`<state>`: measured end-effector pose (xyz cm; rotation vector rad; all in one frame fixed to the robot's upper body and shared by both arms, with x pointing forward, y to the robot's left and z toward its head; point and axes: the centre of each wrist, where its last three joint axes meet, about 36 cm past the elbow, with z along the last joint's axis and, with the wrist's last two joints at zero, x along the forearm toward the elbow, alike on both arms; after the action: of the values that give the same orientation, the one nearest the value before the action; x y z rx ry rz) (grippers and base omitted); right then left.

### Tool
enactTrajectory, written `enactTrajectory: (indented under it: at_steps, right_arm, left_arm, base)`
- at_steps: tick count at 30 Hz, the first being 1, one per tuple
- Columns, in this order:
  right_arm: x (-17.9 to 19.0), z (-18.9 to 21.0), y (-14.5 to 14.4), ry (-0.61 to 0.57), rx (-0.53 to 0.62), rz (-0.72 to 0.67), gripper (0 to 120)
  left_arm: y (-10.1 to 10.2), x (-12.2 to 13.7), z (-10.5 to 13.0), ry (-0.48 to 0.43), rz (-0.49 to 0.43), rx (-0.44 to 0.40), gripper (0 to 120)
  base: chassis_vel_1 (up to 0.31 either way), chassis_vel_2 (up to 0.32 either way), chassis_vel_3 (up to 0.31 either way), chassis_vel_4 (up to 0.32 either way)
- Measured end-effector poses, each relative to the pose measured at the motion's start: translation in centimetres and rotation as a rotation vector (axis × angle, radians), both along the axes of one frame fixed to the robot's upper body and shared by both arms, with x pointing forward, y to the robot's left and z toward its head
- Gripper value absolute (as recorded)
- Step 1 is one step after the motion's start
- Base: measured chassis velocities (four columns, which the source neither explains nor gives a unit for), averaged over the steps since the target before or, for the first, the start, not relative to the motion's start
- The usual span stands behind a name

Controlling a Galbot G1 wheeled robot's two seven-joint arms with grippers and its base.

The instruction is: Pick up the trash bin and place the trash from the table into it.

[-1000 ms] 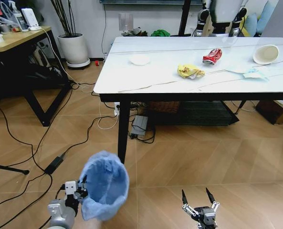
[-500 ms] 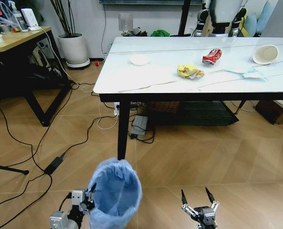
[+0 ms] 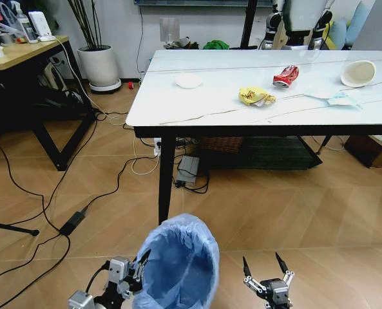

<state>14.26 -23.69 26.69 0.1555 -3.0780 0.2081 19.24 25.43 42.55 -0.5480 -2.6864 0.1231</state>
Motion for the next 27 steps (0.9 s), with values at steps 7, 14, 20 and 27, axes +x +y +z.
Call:
enactTrajectory:
  at_steps: [7,14,20,27]
  right_arm:
    - [-0.3,0.0,-0.4,0.007,-0.012,-0.005,100]
    - [-0.4,0.0,-0.7,0.007,-0.017,-0.011,100]
    - [-0.5,-0.1,-0.7,0.01,-0.019,-0.009,100]
    - [-0.6,0.1,-0.7,0.008,-0.021,-0.009,100]
  left_arm:
    - [-0.7,-0.1,1.2,-0.022,0.015,-0.035,0]
    - [-1.1,-0.8,2.5,-0.01,0.022,-0.041,0]
    - [-1.4,-1.2,2.4,-0.011,0.024,-0.024,0]
    - [-1.9,-1.6,1.3,0.001,0.038,-0.018,0]
  base:
    - [0.0,0.0,0.0,0.0]
    - [0.0,0.0,0.0,0.0]
    - [0.0,0.0,0.0,0.0]
    - [0.0,0.0,0.0,0.0]
